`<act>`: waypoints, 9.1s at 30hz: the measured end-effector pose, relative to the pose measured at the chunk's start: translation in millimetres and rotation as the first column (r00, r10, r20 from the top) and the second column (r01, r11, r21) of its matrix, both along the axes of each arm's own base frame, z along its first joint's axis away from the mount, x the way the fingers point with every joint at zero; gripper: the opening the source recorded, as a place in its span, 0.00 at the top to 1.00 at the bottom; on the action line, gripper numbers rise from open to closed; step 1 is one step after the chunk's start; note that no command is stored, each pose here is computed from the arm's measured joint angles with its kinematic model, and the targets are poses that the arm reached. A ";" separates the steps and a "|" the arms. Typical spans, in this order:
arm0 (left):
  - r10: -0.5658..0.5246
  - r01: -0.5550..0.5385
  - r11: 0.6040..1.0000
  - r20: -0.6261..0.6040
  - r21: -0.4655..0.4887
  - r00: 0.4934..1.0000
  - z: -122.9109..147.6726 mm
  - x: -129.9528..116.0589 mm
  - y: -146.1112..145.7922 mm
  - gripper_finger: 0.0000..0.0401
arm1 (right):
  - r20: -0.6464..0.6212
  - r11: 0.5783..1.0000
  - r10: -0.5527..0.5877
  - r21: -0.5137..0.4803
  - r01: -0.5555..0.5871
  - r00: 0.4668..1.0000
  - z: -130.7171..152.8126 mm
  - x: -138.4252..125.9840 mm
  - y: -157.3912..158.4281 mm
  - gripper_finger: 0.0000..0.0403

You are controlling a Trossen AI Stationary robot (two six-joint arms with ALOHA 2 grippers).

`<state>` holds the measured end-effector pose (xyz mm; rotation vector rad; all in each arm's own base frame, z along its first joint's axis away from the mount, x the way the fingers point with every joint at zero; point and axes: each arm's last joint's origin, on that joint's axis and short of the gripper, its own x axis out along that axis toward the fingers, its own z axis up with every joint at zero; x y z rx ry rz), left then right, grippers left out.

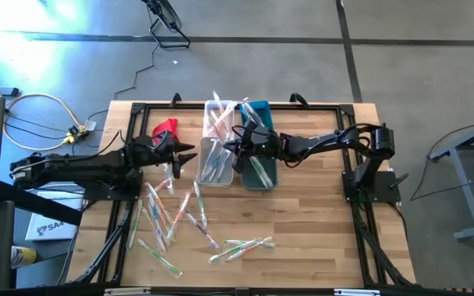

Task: Pick & Place Toothbrushes
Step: Put the orange toothbrush into the transparent bin

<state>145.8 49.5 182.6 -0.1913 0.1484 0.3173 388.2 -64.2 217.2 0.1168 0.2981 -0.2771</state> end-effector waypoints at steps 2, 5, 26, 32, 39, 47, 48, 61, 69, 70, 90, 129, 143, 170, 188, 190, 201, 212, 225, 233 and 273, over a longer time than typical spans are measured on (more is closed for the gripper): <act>-0.028 0.028 1.000 0.012 -0.008 1.000 0.8 0.3 -0.4 0.60 | 0.004 1.000 -0.003 0.017 0.003 1.000 -0.1 0.1 0.8 0.98; -0.041 0.041 0.999 0.016 -0.012 0.999 1.1 0.5 -1.0 0.60 | 0.004 1.000 0.004 0.019 -0.004 1.000 -0.1 0.6 3.7 0.98; -0.032 0.034 0.996 0.028 -0.086 0.999 0.1 0.4 -1.2 0.60 | -0.021 0.996 0.057 -0.070 -0.059 0.998 -0.1 1.9 13.2 0.98; -0.031 0.034 0.996 0.030 -0.084 0.999 0.4 0.4 -1.1 0.60 | -0.045 0.991 0.076 -0.106 -0.080 0.996 -1.1 0.1 2.8 0.98; -0.002 0.005 0.997 0.039 -0.076 0.999 1.5 0.3 -0.3 0.60 | -0.065 0.988 0.133 -0.067 -0.137 0.989 -4.0 -1.7 -2.7 0.98; -0.002 0.003 0.997 0.012 -0.082 1.000 -1.1 0.0 -0.4 0.60 | -0.030 0.989 0.126 -0.069 -0.128 0.992 -0.9 -0.1 0.1 0.98; -0.002 0.002 0.996 0.007 -0.084 1.000 -1.7 -0.1 -0.4 0.60 | -0.015 0.989 0.128 -0.073 -0.128 0.992 0.5 0.4 0.2 0.98; 0.018 -0.014 0.999 0.095 -0.047 0.995 7.5 0.9 0.7 0.60 | 0.001 0.986 0.133 -0.099 -0.132 0.991 2.6 0.8 -1.0 0.98; -0.008 0.005 1.000 0.120 0.019 0.993 11.7 1.4 0.3 0.60 | -0.010 0.987 0.133 -0.095 -0.133 0.991 1.6 0.5 -1.0 0.97; -0.008 0.005 1.000 0.120 0.021 0.993 11.7 1.4 0.3 0.60 | -0.010 0.986 0.133 -0.095 -0.133 0.991 1.6 0.5 -1.0 0.97; -0.075 0.057 0.995 0.231 0.086 0.970 23.7 2.5 -1.1 0.60 | -0.002 0.990 0.122 -0.073 -0.122 0.993 1.6 0.5 -1.1 0.97; -0.129 0.108 0.988 0.209 0.107 0.969 27.9 38.0 9.7 0.60 | -0.016 0.991 0.114 -0.076 -0.114 0.993 0.5 -0.6 -5.3 0.97; -0.119 0.104 0.990 0.178 0.092 0.977 29.6 56.4 16.2 0.60 | -0.088 0.992 0.116 -0.045 -0.120 0.989 -6.6 -3.0 -4.6 0.97; -0.122 0.095 0.988 0.228 0.123 0.966 28.7 63.7 18.8 0.60 | -0.131 0.983 0.180 -0.023 -0.185 0.975 -11.0 -3.9 1.1 0.97; -0.156 0.136 0.983 0.175 0.121 0.972 31.8 94.8 28.6 0.60 | -0.135 0.981 0.183 -0.034 -0.189 0.974 -11.1 -3.7 2.2 0.97; -0.156 0.137 0.983 0.171 0.119 0.973 31.4 94.8 28.5 0.60 | -0.137 0.983 0.174 -0.038 -0.181 0.975 -11.1 -3.8 2.0 0.97; -0.157 0.137 0.983 0.177 0.122 0.972 31.9 94.8 28.5 0.68 | -0.140 0.985 0.157 -0.045 -0.165 0.978 -11.1 -3.9 1.0 0.97; -0.159 0.141 0.985 0.202 0.104 0.966 33.8 94.8 28.2 0.94 | -0.141 0.986 0.149 -0.052 -0.157 0.979 -11.1 -4.0 0.2 0.97; -0.183 0.170 0.981 0.171 0.090 0.968 30.5 94.9 27.7 0.97 | -0.153 0.987 0.141 -0.056 -0.151 0.978 -12.2 -4.3 0.2 0.94; -0.197 0.187 0.979 0.150 0.078 0.969 27.9 94.8 27.3 0.95 | -0.144 0.987 0.134 -0.066 -0.145 0.981 -11.1 -3.9 0.0 0.80; 0.125 -0.126 0.992 -0.136 0.001 0.983 86.8 46.2 114.7 0.95 | -0.447 0.995 0.043 -0.063 -0.079 0.894 46.0 -78.9 12.2 0.80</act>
